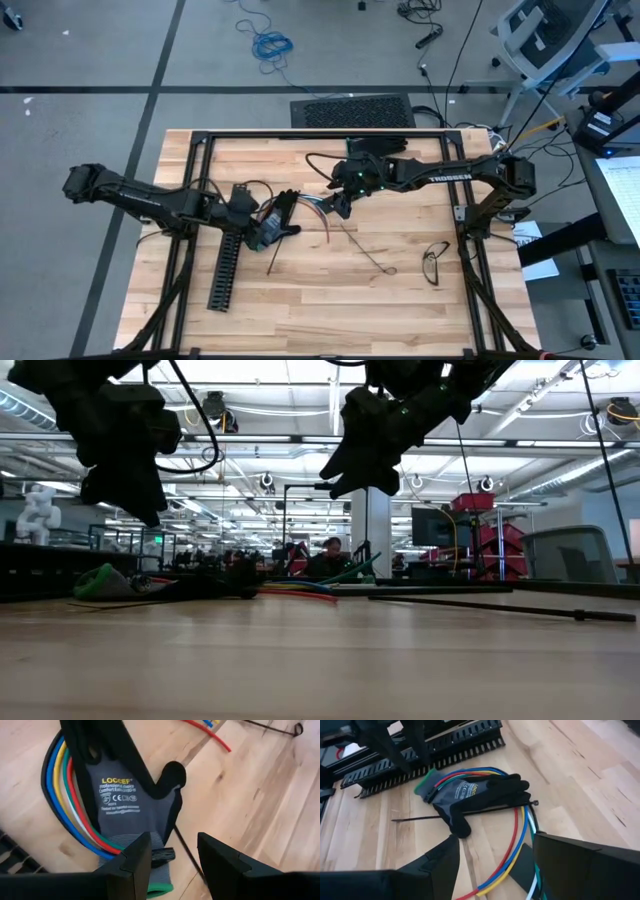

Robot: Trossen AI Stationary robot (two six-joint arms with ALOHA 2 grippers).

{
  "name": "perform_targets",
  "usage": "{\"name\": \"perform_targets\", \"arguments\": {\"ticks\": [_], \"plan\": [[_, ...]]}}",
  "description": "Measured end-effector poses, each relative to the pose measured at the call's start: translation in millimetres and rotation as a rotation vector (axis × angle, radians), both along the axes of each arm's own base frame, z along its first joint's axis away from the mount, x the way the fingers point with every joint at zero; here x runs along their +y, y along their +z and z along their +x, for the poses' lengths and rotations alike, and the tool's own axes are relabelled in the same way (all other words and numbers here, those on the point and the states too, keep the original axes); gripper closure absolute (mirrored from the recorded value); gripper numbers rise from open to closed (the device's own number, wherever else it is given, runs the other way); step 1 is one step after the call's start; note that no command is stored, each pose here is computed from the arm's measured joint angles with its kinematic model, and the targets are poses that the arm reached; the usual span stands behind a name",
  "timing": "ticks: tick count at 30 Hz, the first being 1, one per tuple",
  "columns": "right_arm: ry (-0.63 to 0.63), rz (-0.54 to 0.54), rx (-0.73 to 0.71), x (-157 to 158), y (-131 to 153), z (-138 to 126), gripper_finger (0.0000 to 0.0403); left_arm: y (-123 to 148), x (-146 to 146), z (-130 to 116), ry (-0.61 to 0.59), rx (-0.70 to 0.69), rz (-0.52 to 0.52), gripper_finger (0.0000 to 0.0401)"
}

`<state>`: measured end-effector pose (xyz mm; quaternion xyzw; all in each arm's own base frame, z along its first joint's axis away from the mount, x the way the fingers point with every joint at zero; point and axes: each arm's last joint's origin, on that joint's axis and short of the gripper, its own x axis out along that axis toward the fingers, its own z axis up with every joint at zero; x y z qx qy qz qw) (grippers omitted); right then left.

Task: Ziptie cables
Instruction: Wrap the cable wires with the black zip tie

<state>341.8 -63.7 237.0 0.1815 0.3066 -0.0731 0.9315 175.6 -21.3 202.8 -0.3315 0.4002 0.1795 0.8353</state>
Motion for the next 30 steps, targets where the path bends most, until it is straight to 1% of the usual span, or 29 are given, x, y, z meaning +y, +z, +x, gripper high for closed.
{"name": "perform_targets", "arguments": {"ticks": [3, 5, 9, 11, 13, 15, 19, 23, 27, 30], "plan": [[0.000, 0.002, 0.010, 0.1, -0.7, -0.6, 0.0168, 1.0, -0.1, 1.1, 0.001, -0.015, -0.003, 0.0246], [0.001, 0.003, 0.017, 0.5, -1.3, -1.0, 0.0168, 0.2, -0.4, 0.2, 0.031, -0.004, -0.040, 0.0246], [0.001, 0.008, 0.041, 0.7, -3.2, -2.4, 0.0168, -4.1, -2.7, -3.1, 0.177, 0.071, -0.253, 0.0246], [0.001, 0.009, 0.045, 0.8, -3.5, -2.6, 0.0168, -6.9, -5.0, -4.3, 0.213, 0.126, -0.353, 0.0246], [0.004, 0.004, 0.043, 0.8, -3.3, -2.5, 0.0168, -9.6, -8.1, -3.9, 0.232, 0.165, -0.409, 0.0246], [0.009, -0.003, 0.043, 0.7, -3.3, -2.5, 0.0168, -13.7, -10.3, -2.1, 0.264, 0.196, -0.425, 0.0246], [0.018, -0.020, 0.033, -0.3, -2.5, -2.0, 0.0168, -26.5, -6.6, 5.6, 0.404, 0.244, -0.406, 0.0246], [0.018, -0.022, 0.029, -0.3, -2.2, -1.8, 0.0168, -39.9, -0.1, 13.8, 0.493, 0.297, -0.408, 0.0246], [0.019, -0.022, 0.029, -0.3, -2.2, -1.8, 0.0168, -45.6, 6.7, 25.5, 0.567, 0.249, -0.443, 0.0246], [0.020, -0.022, 0.029, -0.3, -2.2, -1.8, 0.0168, -38.0, 11.4, 33.7, 0.608, 0.196, -0.447, 0.0246]]}}
